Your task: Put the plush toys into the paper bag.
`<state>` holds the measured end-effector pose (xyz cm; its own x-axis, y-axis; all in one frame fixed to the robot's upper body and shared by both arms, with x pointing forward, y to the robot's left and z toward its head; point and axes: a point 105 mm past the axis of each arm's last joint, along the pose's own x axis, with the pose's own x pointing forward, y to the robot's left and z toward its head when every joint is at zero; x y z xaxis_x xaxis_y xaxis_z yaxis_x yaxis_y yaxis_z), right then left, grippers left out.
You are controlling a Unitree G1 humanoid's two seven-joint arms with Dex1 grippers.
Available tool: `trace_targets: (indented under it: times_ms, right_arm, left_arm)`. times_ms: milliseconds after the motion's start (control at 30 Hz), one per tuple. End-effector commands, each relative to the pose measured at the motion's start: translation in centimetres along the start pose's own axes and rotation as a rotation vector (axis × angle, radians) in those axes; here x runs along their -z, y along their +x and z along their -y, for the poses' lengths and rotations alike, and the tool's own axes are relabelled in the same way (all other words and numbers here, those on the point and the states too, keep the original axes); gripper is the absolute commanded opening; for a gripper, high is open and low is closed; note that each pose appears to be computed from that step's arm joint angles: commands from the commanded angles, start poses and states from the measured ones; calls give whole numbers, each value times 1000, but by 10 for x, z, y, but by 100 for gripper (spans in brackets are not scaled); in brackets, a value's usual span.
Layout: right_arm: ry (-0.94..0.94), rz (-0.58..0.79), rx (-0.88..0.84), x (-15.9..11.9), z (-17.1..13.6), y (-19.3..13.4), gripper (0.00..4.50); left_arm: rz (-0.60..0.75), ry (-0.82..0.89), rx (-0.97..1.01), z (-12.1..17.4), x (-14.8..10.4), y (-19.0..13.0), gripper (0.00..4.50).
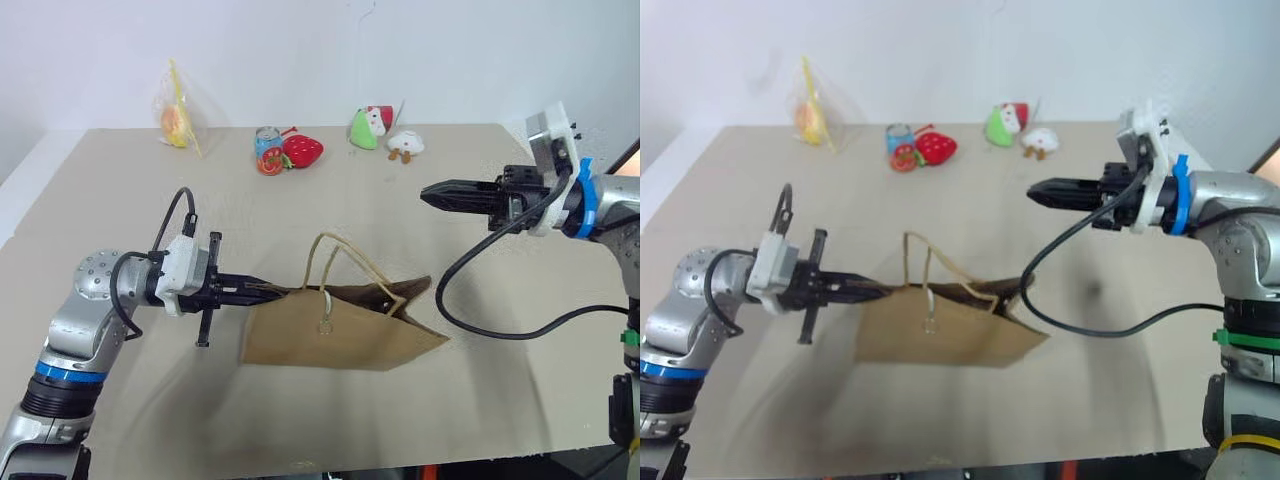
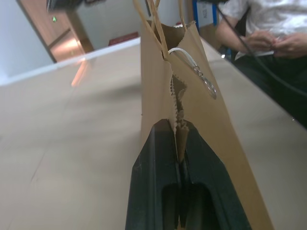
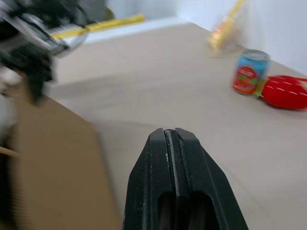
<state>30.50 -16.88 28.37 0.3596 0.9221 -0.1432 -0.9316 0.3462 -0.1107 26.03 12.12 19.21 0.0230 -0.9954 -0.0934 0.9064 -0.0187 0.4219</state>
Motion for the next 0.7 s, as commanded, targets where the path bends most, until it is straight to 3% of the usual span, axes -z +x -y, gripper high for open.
trace_targets:
  times_ms: [33, 167, 300, 333, 367, 400, 433, 467, 500, 633, 700]
  right_arm:
    - [-3, 52, -154, -27, -28, -4, 153]
    - [-22, 26, -188, -23, -36, 0, 305]
    - [-17, 12, -200, -15, -39, 3, 409]
    - [-17, 6, -197, -14, -39, 3, 445]
    - [-18, 1, -195, -12, -39, 3, 450]
    - [-18, -1, -190, -11, -37, 2, 450]
    - [-18, -2, -186, -11, -36, 2, 450]
    - [-19, -1, -184, -12, -36, 1, 450]
    - [-19, 4, -181, -13, -35, 1, 450]
    - [-20, 21, -165, -15, -30, -2, 450]
    - [-22, 22, -131, -13, -23, -5, 450]
  left_arm:
    - [-7, 53, 16, -3, -4, -1, 0]
    - [-20, 55, 21, 0, -2, -2, 0]
    - [-40, 40, 30, 2, -7, -3, 0]
    - [-39, 37, 33, 3, -11, -4, 54]
    - [-38, 36, 38, 4, -15, -5, 85]
    - [-37, 32, 48, 7, -20, -6, 132]
    - [-36, 26, 54, 9, -24, -7, 149]
    - [-36, 23, 57, 10, -26, -7, 204]
    - [-39, 20, 48, 9, -31, -9, 219]
    - [-20, 3, -46, -5, -51, -15, 404]
    - [6, -14, -182, -26, -63, -22, 442]
